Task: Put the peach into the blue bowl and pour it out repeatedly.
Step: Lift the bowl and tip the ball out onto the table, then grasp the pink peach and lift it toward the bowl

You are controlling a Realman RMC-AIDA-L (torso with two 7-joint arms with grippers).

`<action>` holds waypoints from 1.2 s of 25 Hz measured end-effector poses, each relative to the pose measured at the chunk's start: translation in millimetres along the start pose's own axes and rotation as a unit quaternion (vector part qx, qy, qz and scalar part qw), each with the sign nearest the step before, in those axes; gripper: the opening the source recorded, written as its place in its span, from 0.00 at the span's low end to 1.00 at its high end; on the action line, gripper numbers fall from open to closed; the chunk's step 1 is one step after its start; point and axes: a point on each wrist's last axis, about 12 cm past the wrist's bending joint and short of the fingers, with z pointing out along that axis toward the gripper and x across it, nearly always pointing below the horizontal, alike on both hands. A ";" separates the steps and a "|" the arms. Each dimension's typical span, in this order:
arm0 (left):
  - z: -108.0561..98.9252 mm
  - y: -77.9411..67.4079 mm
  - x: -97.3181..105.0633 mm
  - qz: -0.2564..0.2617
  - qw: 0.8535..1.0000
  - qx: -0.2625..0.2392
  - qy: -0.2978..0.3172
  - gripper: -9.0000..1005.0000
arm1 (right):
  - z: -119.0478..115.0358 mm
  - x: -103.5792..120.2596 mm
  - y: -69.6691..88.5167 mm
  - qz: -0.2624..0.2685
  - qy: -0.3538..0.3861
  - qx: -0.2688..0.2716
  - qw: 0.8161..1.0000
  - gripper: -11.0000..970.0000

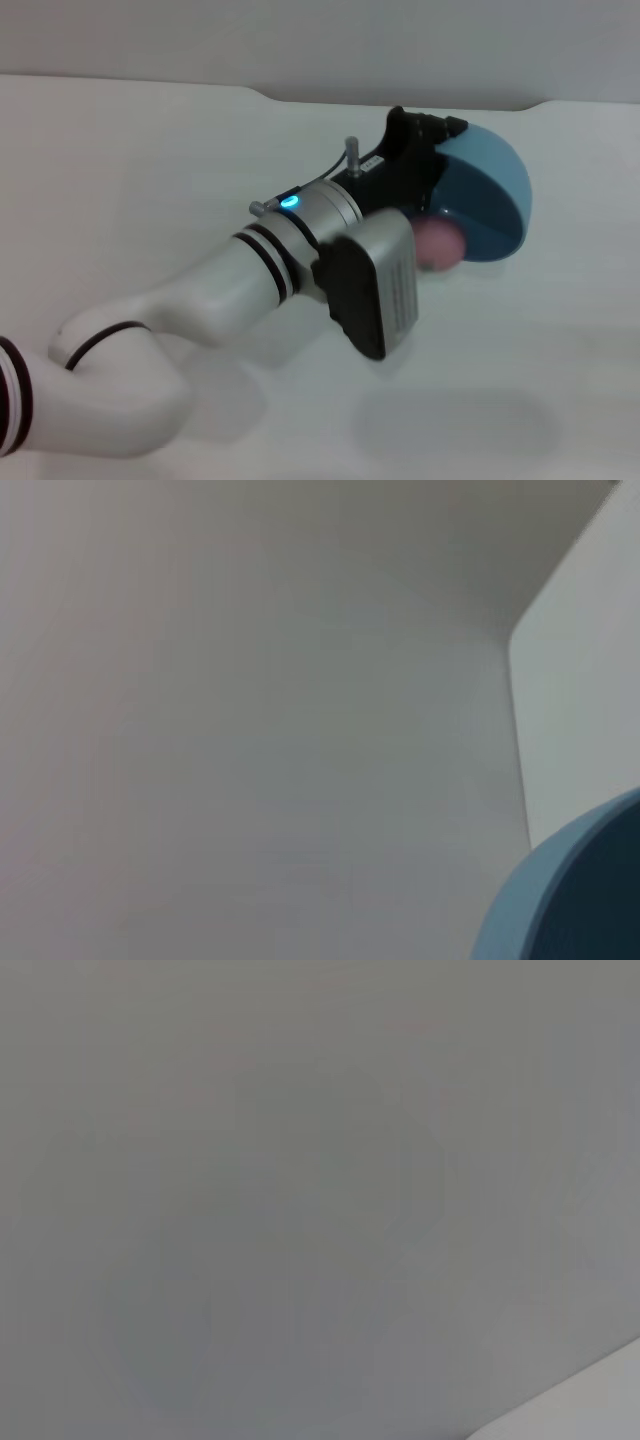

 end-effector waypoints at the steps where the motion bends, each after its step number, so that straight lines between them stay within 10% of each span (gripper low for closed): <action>1: -1.0 -0.6 -1.4 0.017 1.000 -0.003 -0.002 0.01 | -0.1 0.0 0.0 0.000 0.000 0.000 1.000 0.68; 6: -1.0 0.6 -5.3 0.017 1.000 -0.012 -0.002 0.01 | 1.1 0.2 0.4 -0.001 0.002 -0.002 1.000 0.68; 11: 9.1 16.3 0.9 -0.153 0.986 -0.040 0.049 0.01 | 6.5 0.4 1.6 -0.006 0.019 -0.011 1.000 0.68; 16: 24.9 43.4 27.8 -0.419 0.899 -0.050 0.118 0.01 | 32.7 4.0 9.4 -0.030 0.100 -0.055 0.993 0.68; 23: 37.4 77.0 66.3 -0.606 0.769 0.061 0.196 0.01 | 86.3 14.9 30.4 -0.077 0.218 -0.125 0.965 0.68; 24: 37.4 77.0 66.3 -0.606 0.769 0.061 0.196 0.01 | 95.0 18.1 35.7 -0.084 0.235 -0.138 0.959 0.68; 25: 33.3 91.3 79.9 -0.678 0.698 0.090 0.210 0.01 | 101.4 21.1 39.9 -0.091 0.250 -0.149 0.952 0.68; 30: 12.8 110.8 100.7 -0.736 0.625 0.143 0.220 0.01 | 138.9 41.0 69.2 -0.129 0.345 -0.212 0.905 0.68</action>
